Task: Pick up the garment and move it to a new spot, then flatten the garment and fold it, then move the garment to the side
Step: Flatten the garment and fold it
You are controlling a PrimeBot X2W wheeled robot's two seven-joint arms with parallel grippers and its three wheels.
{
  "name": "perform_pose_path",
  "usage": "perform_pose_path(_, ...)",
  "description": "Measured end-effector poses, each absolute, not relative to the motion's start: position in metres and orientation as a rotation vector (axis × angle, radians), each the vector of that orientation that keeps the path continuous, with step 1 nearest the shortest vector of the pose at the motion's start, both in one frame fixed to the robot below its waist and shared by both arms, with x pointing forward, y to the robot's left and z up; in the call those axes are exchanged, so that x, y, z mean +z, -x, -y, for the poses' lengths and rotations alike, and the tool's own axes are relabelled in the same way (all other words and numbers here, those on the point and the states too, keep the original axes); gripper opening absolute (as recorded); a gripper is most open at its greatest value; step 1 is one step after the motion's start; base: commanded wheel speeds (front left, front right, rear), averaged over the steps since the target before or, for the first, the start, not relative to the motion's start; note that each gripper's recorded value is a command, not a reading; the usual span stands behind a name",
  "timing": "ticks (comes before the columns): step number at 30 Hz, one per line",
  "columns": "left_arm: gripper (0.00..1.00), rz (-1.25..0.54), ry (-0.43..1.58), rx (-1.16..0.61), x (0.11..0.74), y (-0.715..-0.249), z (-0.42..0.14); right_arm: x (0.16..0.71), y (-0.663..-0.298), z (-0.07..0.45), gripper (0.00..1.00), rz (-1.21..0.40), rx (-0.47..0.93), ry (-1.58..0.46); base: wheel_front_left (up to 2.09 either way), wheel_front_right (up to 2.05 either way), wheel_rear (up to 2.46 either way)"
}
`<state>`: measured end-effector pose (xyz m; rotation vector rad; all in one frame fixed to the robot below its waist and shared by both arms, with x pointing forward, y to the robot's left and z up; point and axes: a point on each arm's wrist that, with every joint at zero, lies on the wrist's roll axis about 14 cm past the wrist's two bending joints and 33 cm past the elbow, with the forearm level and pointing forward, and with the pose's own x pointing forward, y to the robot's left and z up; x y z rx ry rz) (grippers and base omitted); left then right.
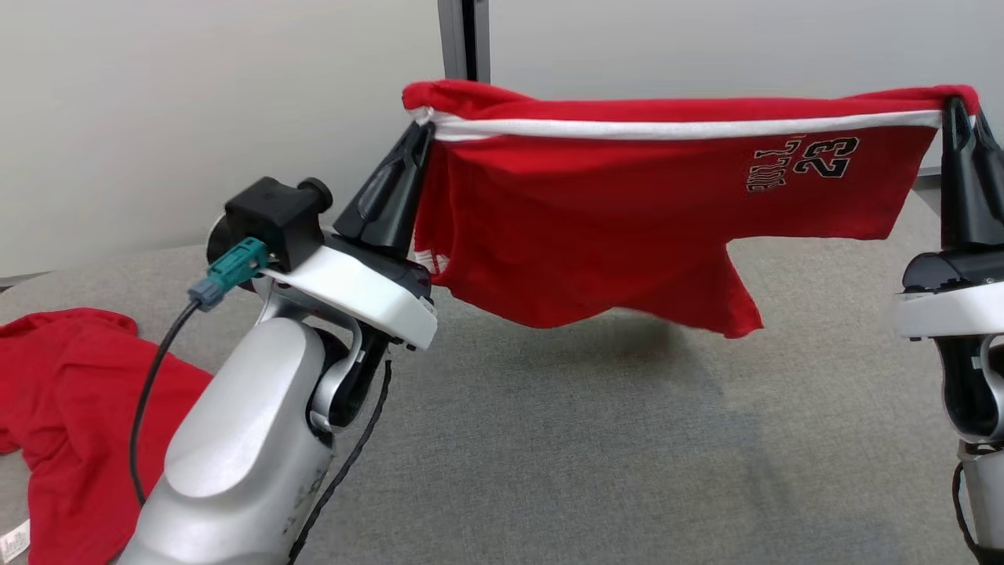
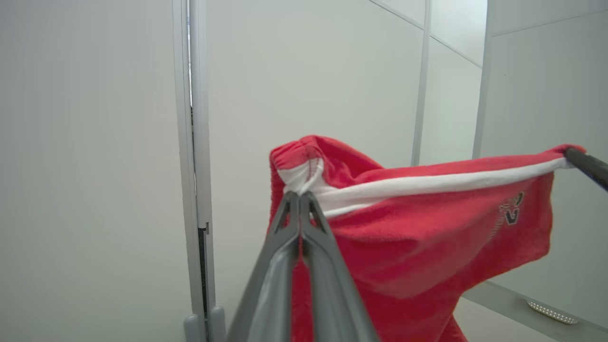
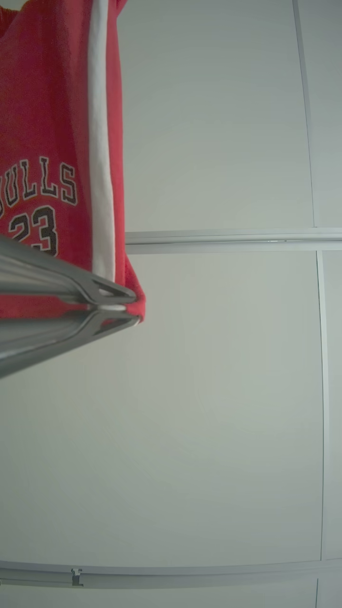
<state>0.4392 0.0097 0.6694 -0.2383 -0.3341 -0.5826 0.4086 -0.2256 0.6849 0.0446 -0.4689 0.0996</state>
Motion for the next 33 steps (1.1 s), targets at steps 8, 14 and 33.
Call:
perform_pose_path(8,0.0,0.362,0.24,-0.523,0.703,-0.421,-0.033,0.701,-0.398,0.216,0.0,0.456,0.102,-0.037,0.0,0.0,0.0)
perform_pose_path(14,0.0,0.307,0.172,-0.523,0.701,-0.438,-0.034,0.704,-0.415,0.208,0.0,0.411,0.133,-0.027,0.0,0.0,0.0)
perform_pose_path(33,0.0,0.382,0.174,-0.409,0.701,-0.653,-0.033,0.726,-0.62,0.217,0.0,0.545,0.131,0.019,0.0,0.0,0.0)
